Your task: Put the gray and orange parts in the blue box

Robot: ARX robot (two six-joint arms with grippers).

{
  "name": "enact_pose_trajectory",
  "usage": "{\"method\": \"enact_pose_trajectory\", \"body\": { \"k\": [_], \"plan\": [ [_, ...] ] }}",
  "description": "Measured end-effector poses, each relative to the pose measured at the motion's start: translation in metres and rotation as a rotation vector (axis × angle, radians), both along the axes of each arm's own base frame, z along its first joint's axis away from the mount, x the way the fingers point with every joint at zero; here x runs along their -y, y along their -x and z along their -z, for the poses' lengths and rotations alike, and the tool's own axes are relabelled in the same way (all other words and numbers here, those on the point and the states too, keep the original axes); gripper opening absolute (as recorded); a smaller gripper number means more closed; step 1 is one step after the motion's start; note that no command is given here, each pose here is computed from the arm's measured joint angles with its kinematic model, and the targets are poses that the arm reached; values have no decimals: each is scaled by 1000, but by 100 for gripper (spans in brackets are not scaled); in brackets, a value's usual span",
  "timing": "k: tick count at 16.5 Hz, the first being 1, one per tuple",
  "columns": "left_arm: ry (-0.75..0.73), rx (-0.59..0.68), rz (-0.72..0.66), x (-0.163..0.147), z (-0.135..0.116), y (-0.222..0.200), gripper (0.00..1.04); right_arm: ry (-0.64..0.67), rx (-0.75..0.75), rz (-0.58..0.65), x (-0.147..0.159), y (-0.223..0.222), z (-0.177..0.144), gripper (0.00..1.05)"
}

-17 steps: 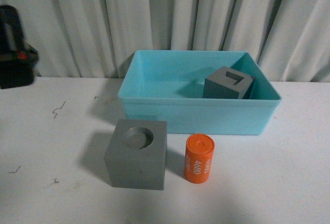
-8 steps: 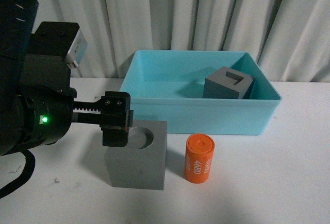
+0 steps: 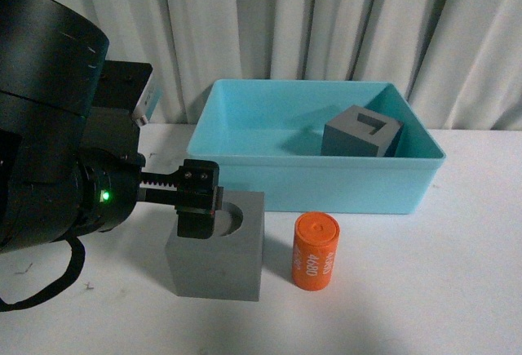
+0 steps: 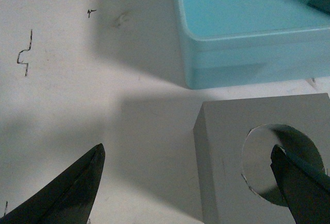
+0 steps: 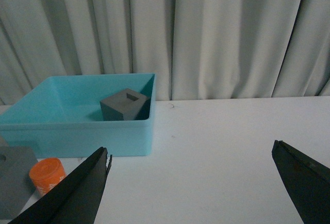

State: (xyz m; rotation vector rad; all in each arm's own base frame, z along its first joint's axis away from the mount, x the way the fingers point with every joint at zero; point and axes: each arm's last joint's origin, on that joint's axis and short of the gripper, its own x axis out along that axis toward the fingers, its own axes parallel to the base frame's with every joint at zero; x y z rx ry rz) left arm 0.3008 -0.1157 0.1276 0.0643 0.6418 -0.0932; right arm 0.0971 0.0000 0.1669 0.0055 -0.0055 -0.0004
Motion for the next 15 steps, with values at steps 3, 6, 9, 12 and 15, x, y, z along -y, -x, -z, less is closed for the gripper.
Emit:
{"method": "enact_pose_trajectory", "body": {
  "k": [3, 6, 9, 12, 15],
  "plan": [
    [2, -10, 16, 5, 4, -4, 98, 0, 0, 0, 0, 0, 0, 98],
    [4, -29, 32, 8, 9, -5, 98, 0, 0, 0, 0, 0, 0, 98],
    [0, -43, 40, 11, 14, -7, 98, 0, 0, 0, 0, 0, 0, 98],
    [-3, -59, 46, 12, 19, -7, 98, 0, 0, 0, 0, 0, 0, 98],
    [-4, -68, 54, 15, 23, -10, 98, 0, 0, 0, 0, 0, 0, 98]
  ]
}}
